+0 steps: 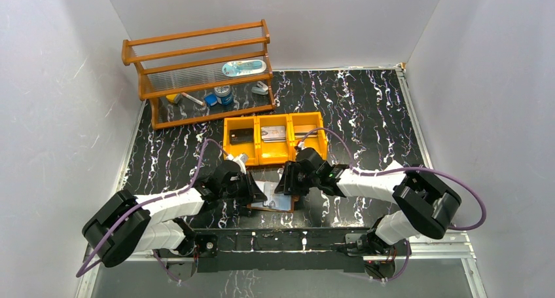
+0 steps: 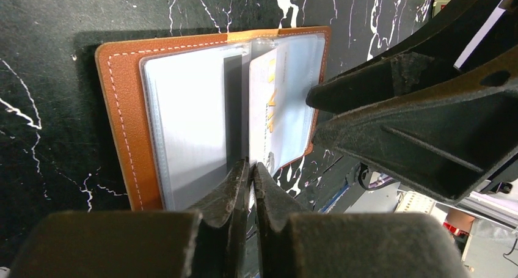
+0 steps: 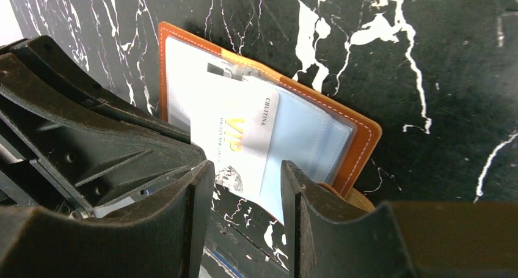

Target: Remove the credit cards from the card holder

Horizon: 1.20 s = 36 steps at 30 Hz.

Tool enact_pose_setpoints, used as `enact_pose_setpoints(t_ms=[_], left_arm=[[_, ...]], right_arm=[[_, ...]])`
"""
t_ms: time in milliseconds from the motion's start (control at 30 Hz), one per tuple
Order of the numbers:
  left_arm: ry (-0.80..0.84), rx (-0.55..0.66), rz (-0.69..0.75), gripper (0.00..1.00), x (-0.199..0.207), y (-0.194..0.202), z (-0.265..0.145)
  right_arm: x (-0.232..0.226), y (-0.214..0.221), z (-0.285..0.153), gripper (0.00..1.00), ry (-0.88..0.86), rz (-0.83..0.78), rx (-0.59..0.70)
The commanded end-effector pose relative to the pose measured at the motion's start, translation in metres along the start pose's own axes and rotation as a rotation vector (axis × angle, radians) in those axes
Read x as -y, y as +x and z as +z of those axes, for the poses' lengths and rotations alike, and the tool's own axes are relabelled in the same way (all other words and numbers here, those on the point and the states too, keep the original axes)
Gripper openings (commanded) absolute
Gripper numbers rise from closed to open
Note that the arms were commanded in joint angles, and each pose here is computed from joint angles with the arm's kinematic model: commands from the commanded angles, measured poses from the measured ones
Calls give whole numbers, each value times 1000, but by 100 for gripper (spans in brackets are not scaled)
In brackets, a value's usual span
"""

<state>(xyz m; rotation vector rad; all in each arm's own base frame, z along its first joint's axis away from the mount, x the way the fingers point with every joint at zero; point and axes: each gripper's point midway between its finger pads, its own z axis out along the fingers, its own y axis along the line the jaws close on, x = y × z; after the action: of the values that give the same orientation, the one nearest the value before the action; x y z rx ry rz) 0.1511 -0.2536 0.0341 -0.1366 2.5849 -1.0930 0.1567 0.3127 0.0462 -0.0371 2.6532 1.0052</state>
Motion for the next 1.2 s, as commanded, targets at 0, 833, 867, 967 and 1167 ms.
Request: enact_pose_setpoints(t_ms=[0,833,867,967,1167], left_arm=[[7,9,18,6,6,-4,-1],[9,-27,8,3,5,-1,10],[7,-15,10,2,5,-2,9],[3,21,23,0,7,-8,1],[-62,59,69,0,3,-16,-15]], right_arm=[[-26,-4,2,53,-98,-45,-14],[51,23,13,50,169,161,-20],[51,23,13,50,173,161,-19],[54,23,12,50,184,160,-14],[56,20,11,52,203,148,-5]])
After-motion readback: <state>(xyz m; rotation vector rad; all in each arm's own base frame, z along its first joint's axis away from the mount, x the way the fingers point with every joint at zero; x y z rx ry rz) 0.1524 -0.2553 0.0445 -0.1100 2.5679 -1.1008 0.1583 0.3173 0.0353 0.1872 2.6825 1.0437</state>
